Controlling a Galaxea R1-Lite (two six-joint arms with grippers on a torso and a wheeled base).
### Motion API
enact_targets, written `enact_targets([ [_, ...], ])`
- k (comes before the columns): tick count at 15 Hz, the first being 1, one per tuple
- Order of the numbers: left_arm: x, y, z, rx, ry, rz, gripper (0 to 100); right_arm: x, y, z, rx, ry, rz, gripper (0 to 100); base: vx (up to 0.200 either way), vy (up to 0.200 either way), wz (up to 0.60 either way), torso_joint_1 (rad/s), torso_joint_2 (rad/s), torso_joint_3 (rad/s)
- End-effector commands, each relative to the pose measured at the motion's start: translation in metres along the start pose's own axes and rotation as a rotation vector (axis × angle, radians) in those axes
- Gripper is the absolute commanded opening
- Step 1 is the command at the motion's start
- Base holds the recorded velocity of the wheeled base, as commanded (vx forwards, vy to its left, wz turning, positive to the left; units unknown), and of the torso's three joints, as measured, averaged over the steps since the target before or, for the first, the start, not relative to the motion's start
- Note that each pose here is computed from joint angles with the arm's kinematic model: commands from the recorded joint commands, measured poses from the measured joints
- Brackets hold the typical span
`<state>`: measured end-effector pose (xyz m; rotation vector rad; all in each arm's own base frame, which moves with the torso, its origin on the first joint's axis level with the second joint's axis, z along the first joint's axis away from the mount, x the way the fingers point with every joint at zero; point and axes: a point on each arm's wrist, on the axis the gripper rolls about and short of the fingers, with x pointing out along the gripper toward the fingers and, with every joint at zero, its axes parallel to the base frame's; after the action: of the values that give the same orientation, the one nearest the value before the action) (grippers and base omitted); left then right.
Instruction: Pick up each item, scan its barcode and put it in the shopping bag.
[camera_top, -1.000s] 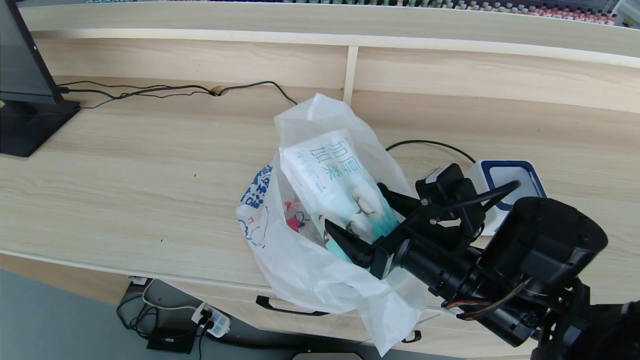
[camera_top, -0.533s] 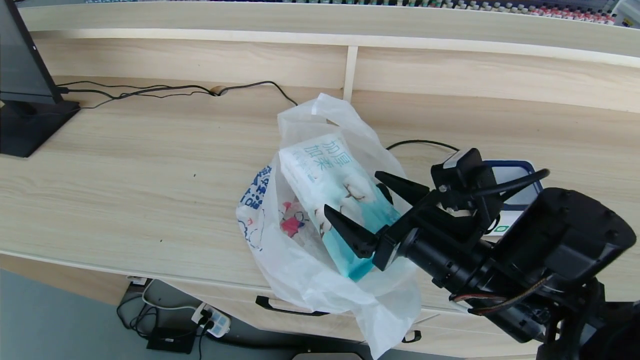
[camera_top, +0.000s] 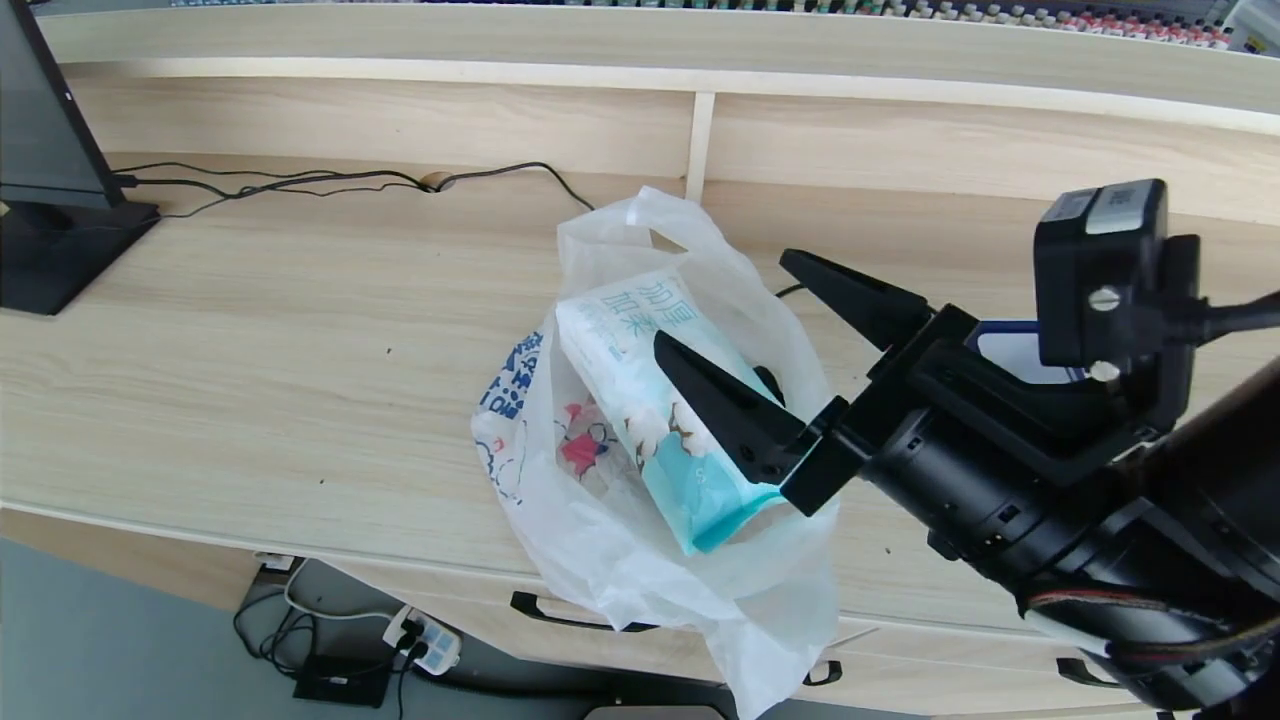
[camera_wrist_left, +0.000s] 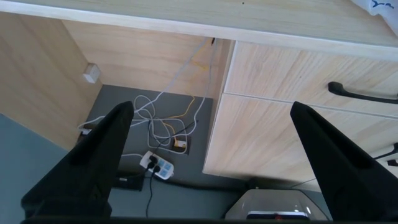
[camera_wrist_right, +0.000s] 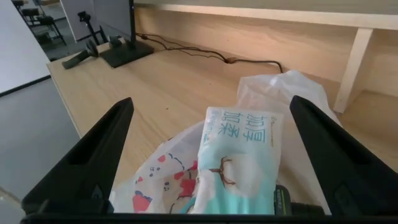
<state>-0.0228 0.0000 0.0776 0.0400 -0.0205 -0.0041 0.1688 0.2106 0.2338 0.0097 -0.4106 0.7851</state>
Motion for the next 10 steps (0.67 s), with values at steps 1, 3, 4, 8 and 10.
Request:
enact_targets([
  [1, 0.0, 0.0, 0.0, 0.0, -0.001, 0.0, 100, -0.016, -0.005, 0.027, -0.003, -0.07, -0.012, 100, 0.0, 0.0, 0.0, 0.0, 0.0, 0.0],
  [3, 0.0, 0.0, 0.0, 0.001, -0.001, 0.0, 100, -0.05, -0.012, 0.045, -0.019, -0.045, -0.045, 100, 0.0, 0.0, 0.0, 0.0, 0.0, 0.0],
  [4, 0.0, 0.0, 0.0, 0.001, -0.001, 0.0, 100, -0.072, -0.013, 0.044, -0.03, 0.001, -0.055, 100, 0.0, 0.0, 0.0, 0.0, 0.0, 0.0],
  [8, 0.0, 0.0, 0.0, 0.014, -0.003, 0.0, 100, -0.161, -0.009, 0.017, -0.016, 0.244, 0.036, 100, 0.0, 0.0, 0.0, 0.0, 0.0, 0.0],
  [10, 0.0, 0.0, 0.0, 0.017, -0.003, 0.0, 100, -0.18, -0.007, -0.001, 0.046, 0.353, 0.055, 100, 0.0, 0.0, 0.0, 0.0, 0.0, 0.0],
])
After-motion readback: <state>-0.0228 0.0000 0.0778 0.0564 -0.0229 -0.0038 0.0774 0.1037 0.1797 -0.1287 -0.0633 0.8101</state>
